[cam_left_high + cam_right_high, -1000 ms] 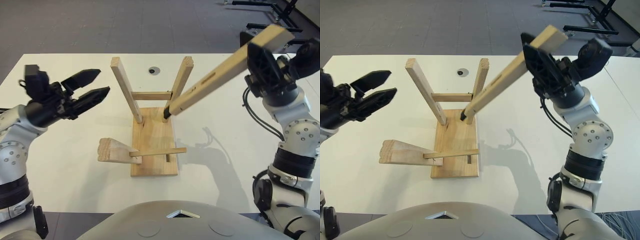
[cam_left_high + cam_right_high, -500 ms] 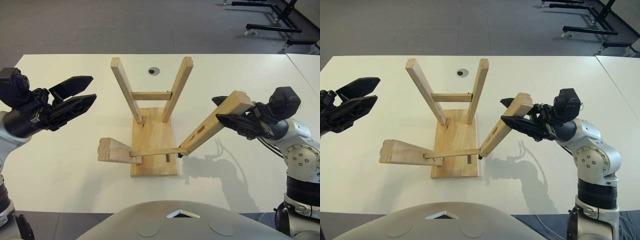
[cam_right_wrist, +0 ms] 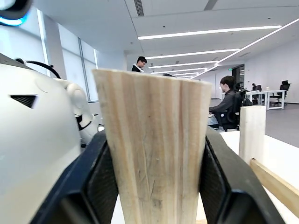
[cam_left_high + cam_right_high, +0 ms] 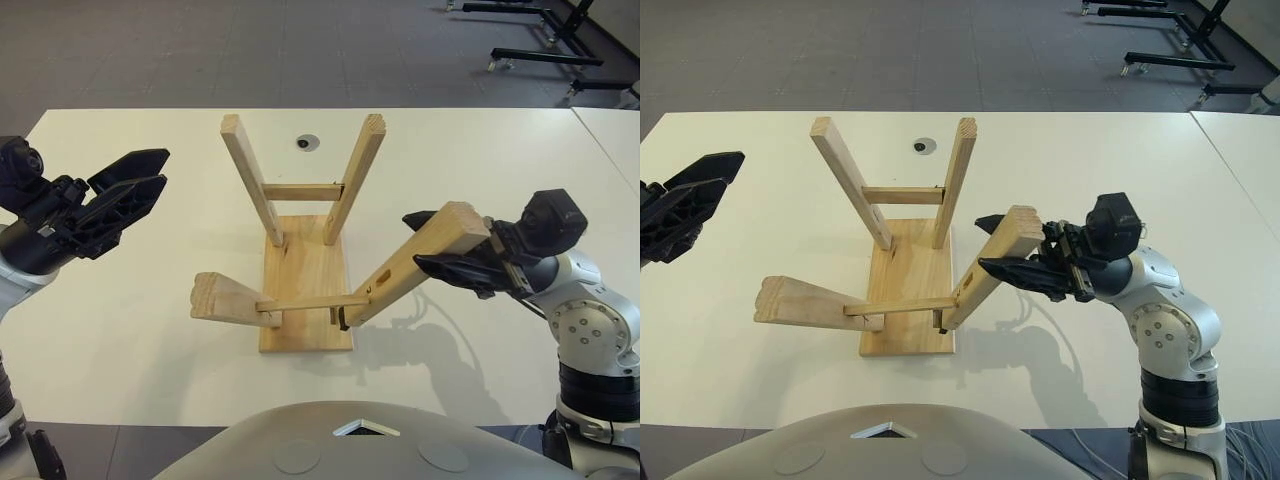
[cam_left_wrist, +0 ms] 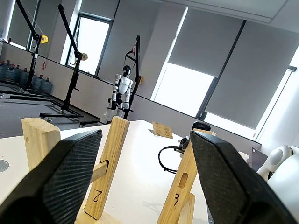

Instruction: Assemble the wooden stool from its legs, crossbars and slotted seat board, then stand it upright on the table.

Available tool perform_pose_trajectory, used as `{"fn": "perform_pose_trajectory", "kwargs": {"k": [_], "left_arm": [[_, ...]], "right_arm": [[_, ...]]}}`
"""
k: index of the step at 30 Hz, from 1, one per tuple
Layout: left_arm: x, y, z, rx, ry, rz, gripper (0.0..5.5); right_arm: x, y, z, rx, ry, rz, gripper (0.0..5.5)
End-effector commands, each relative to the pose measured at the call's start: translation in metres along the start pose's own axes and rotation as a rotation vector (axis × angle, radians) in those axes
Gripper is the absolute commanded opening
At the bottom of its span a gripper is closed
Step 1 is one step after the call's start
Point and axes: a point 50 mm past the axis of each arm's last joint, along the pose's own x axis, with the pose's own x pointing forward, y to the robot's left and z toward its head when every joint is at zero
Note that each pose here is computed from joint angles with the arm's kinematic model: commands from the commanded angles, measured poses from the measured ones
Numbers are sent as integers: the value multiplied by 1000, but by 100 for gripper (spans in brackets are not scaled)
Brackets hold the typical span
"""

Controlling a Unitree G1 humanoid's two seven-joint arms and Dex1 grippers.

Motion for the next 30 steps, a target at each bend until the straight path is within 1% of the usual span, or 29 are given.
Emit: {"fn": "perform_pose_trajectory", "kwargs": {"k": [1,6,8,10,15,18,19,21,25,30], "left_arm": [[-5,-1,-3,16,5,41,345],[-7,-6,-7,20,0,59,345],[-8,-10,-8,20,-5,55,345],[-9,-13,-7,21,-10,52,345],[-13,-15,-5,33,-10,69,345],[-16,-14,-3,41,-13,83,345],[-15,-13,-4,40,-14,82,345],[-17,-14,-7,39,-17,91,345],[-18,-16,-9,37,-17,97,345],[-17,-16,-13,35,-12,94,345]], "right_arm": [[1,3,-5,-29,-17,17,206],[-8,8,-7,119,24,113,206],[-15,10,-9,89,42,101,206],[-17,11,-10,66,12,73,206],[-5,23,-17,-90,3,-8,206],[-5,37,-22,-94,-8,1,206],[-5,42,-27,-100,12,19,206],[-6,45,-33,-90,16,61,206],[-8,39,-41,-125,47,150,206],[-14,19,-35,-201,59,142,205]]}}
